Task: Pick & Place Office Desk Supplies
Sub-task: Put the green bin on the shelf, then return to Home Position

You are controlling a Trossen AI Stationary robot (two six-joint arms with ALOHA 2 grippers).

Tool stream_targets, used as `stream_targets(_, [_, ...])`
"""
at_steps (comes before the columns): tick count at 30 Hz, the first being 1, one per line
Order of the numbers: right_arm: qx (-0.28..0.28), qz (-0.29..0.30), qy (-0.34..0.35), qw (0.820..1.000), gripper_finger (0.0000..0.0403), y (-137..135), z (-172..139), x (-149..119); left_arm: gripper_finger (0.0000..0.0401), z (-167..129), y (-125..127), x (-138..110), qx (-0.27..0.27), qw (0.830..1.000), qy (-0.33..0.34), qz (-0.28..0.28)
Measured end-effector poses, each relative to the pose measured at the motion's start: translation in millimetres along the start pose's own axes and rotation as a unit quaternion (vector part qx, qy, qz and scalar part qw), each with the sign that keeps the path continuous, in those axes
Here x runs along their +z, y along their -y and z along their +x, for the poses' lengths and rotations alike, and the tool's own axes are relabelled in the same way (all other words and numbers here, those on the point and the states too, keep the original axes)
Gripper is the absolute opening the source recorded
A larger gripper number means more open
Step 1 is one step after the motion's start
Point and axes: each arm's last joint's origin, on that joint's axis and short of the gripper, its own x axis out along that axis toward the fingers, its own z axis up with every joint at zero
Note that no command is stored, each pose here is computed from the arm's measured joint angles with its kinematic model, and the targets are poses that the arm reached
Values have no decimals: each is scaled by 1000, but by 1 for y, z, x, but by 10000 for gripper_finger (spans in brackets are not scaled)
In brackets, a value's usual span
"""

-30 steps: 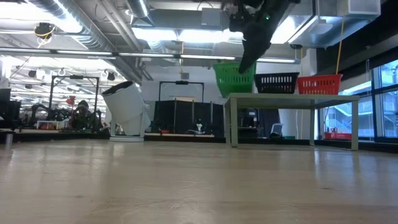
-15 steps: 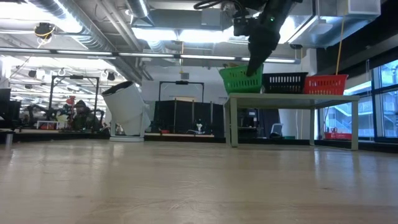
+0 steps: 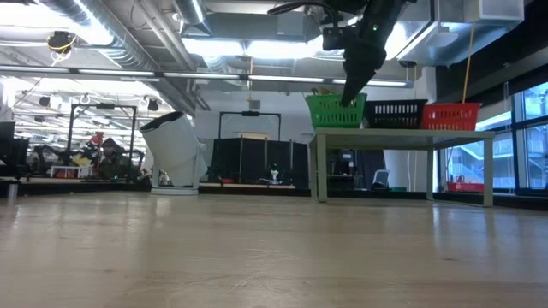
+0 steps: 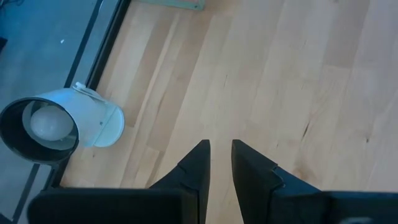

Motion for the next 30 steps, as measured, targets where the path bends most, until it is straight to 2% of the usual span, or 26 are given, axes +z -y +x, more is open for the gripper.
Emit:
stream_targets(9, [0,1,7,1000,119,0,-6,-1,59,0,0,0,-4,1000,-4,3])
stream_targets(12, [-1,4,22,1000,142,1,-18,-4,59,0,1,-1,-15,1000,-14,21])
stream_targets(17, [-1,43,68,997,166,2,-49,-12,59,0,2,-1,-26,999,-22,32])
stream_targets(21, [-2,116,111,987,168,3,-78,-23,59,0,2,-1,-26,999,-21,37])
stream_targets(26, [-16,277,122,953,158,-4,-111,-48,60,0,2,-1,-37,998,-29,40])
stream_targets(28, [-9,296,133,946,153,-13,-120,-52,61,0,3,0,-42,999,-25,16])
stream_targets(30, [23,290,138,947,150,-17,-127,-56,63,0,5,1,-52,998,-20,0])
